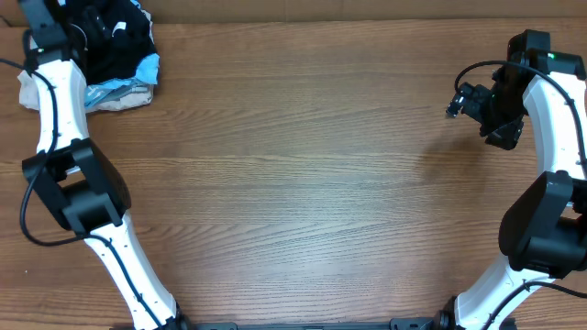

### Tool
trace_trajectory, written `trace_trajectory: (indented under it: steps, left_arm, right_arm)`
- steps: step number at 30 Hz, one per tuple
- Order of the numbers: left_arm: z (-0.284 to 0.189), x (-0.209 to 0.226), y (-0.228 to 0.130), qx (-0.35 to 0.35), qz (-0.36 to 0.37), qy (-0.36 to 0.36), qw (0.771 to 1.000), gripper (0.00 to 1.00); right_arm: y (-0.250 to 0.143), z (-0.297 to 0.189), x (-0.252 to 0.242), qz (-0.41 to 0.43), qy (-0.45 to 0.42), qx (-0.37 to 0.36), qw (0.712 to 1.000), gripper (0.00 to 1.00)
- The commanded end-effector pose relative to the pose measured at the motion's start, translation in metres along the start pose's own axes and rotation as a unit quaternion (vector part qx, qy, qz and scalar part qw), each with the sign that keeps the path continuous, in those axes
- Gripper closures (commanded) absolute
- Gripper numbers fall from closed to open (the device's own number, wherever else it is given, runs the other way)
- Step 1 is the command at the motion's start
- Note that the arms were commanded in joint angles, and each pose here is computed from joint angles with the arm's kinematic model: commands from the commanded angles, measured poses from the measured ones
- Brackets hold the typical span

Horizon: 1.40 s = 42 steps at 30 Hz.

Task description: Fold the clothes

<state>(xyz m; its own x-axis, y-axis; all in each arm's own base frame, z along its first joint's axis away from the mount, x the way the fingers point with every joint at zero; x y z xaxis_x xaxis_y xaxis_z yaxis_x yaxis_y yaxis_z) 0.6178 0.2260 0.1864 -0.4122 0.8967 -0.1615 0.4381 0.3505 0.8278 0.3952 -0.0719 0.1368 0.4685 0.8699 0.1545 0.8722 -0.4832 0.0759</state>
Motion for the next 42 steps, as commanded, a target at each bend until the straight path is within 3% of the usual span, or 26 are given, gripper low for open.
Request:
trace_trajectory:
  steps: [1,7,15,21,30,36,42]
  left_arm:
    - [-0.069,-0.009,0.072,-0.075,-0.003,-0.010,0.997,0.00]
    - [-0.160,-0.035,0.111,-0.093,-0.045,-0.050,0.993,0.00]
    - [-0.289,-0.092,0.069,0.054,-0.054,-0.221,0.972,0.00]
    - [-0.374,-0.086,0.017,0.147,-0.028,-0.211,0.966,0.00]
    - [-0.469,-0.069,-0.024,0.174,0.001,-0.171,0.970,0.00]
    - [-0.496,-0.068,-0.053,0.187,0.013,-0.176,0.966,0.00]
    - [-0.501,-0.057,-0.116,0.259,-0.031,-0.163,0.952,0.00]
  right_arm:
    - [0.006,-0.015,0.004,-0.002,0.011,-0.023,1.000,0.00]
    - [0.006,-0.015,0.004,-0.002,0.011,-0.023,1.000,0.00]
    - [0.006,-0.015,0.004,-0.002,0.011,-0.023,1.000,0.00]
    - [0.006,-0.015,0.004,-0.002,0.011,-0.023,1.000,0.00]
    - [0.006,-0.015,0.004,-0.002,0.011,-0.023,1.000,0.00]
    - [0.006,-0.015,0.004,-0.002,0.011,-0.023,1.000,0.00]
    - [0.006,-0.015,0.004,-0.002,0.011,-0.023,1.000,0.00]
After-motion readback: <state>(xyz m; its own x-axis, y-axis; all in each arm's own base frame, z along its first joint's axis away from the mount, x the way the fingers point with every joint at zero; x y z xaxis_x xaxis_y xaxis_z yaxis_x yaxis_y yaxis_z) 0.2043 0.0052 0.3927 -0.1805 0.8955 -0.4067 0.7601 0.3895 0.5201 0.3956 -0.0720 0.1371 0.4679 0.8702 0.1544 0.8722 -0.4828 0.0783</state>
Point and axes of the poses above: each gripper's point midway between its finger pads, its own z axis out along the fingers, its own x axis along the line the jaws close on, y = z × x, the point moved 2 cm from there along -z, back along the fingers, and after that the axes turned 3 degrees about -z, right-handed, at the moved point
